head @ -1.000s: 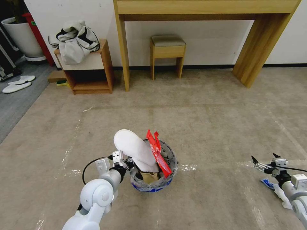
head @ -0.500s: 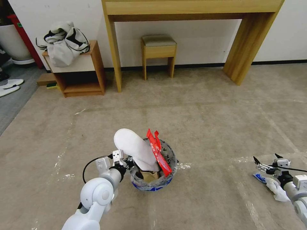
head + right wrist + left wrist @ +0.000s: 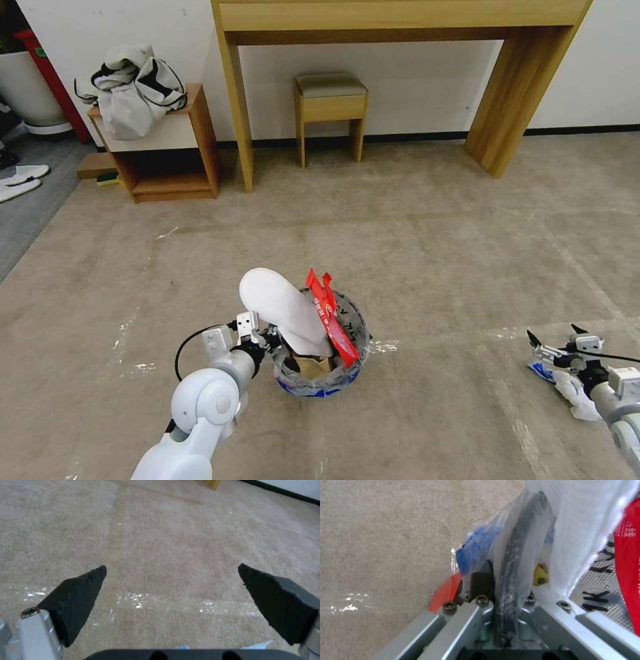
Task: Pick up the trash bin and place the garbage on the floor into it.
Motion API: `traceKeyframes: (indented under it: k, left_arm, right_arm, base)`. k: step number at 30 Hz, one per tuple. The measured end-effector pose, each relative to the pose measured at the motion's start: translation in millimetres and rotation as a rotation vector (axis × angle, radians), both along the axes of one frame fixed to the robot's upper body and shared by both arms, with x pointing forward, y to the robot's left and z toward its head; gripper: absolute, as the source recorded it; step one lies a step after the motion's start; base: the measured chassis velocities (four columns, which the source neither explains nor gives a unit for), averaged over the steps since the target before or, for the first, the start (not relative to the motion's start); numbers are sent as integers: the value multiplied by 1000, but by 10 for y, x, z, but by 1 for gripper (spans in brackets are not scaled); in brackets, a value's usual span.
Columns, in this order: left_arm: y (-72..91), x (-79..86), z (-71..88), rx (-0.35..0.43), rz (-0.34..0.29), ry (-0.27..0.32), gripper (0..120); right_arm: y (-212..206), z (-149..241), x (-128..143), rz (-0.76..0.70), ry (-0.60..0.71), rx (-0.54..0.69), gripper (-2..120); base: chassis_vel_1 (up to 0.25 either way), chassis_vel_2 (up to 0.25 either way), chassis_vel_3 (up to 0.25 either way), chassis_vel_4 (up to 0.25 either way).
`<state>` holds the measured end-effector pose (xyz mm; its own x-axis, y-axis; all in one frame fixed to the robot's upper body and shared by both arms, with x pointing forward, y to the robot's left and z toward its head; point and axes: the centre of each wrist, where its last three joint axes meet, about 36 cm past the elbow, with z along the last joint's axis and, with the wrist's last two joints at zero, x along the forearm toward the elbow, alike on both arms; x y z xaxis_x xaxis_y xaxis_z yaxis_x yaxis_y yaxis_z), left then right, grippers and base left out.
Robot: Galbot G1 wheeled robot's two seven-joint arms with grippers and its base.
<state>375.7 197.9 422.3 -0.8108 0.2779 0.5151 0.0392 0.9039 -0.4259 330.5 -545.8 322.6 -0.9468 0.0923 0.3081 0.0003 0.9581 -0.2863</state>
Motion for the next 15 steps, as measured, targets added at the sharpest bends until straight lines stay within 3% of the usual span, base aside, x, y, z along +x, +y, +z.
traceKeyframes:
  k: [15]
  left_arm:
    - [-16, 13, -3, -24, -4, -12, 1]
  right_arm:
    - [15, 40, 66, 2, 8, -15, 100]
  base:
    - [-25, -26, -25, -25]
